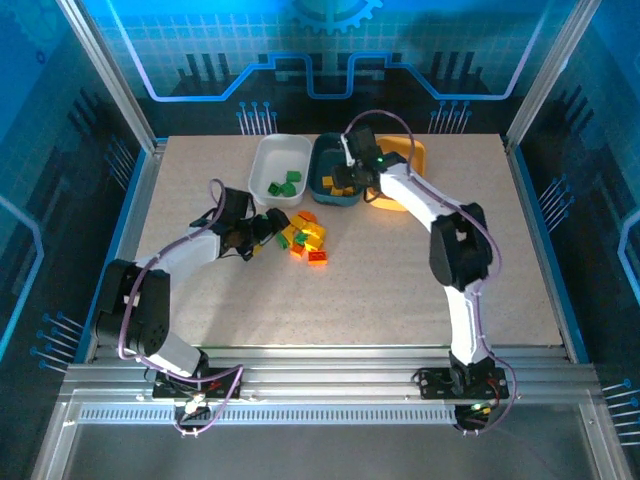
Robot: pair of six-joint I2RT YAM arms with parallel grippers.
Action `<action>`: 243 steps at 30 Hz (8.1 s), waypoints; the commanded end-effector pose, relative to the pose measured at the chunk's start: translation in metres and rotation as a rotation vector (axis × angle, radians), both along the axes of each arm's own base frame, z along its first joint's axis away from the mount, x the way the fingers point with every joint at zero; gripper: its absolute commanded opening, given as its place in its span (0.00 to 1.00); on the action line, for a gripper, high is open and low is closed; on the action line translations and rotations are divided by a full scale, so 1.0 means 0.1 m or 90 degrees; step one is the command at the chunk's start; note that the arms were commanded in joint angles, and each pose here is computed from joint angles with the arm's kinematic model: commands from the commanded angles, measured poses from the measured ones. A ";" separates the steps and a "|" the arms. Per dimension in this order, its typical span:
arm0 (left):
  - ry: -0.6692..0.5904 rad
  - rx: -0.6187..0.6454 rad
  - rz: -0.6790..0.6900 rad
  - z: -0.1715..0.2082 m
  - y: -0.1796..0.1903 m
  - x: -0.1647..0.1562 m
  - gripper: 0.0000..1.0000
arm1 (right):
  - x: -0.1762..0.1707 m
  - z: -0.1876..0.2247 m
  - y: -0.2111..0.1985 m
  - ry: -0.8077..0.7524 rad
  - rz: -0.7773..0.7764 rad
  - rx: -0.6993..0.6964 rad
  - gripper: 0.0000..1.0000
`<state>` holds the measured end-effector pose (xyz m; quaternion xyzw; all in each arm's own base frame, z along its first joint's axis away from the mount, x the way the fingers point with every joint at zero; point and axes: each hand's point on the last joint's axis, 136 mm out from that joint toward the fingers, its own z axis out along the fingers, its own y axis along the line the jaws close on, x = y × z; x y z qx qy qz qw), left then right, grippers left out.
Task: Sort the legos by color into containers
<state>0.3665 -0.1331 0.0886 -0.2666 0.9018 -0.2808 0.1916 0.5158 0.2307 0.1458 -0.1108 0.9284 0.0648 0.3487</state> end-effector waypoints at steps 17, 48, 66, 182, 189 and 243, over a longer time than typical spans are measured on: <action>0.007 0.042 -0.023 -0.18 -0.37 -0.02 0.95 | -1.85 -0.36 0.46 0.052 0.095 0.070 0.80; -0.013 0.070 0.060 0.14 0.23 0.10 0.98 | -1.00 -1.09 1.02 0.097 0.171 -0.010 0.53; -0.021 0.084 0.058 0.17 0.35 0.02 0.98 | -1.14 -0.99 1.01 0.072 0.200 -0.022 0.39; -0.018 0.007 0.014 0.22 0.28 -0.08 0.99 | 0.31 -0.50 0.08 0.024 -0.011 -0.029 0.71; -0.017 0.016 0.010 0.25 0.29 -0.08 0.99 | 0.28 -0.58 0.32 0.046 0.038 0.025 0.71; -0.032 0.010 0.026 0.19 0.12 -0.33 0.99 | -1.91 -1.00 0.62 0.115 0.074 -0.059 0.44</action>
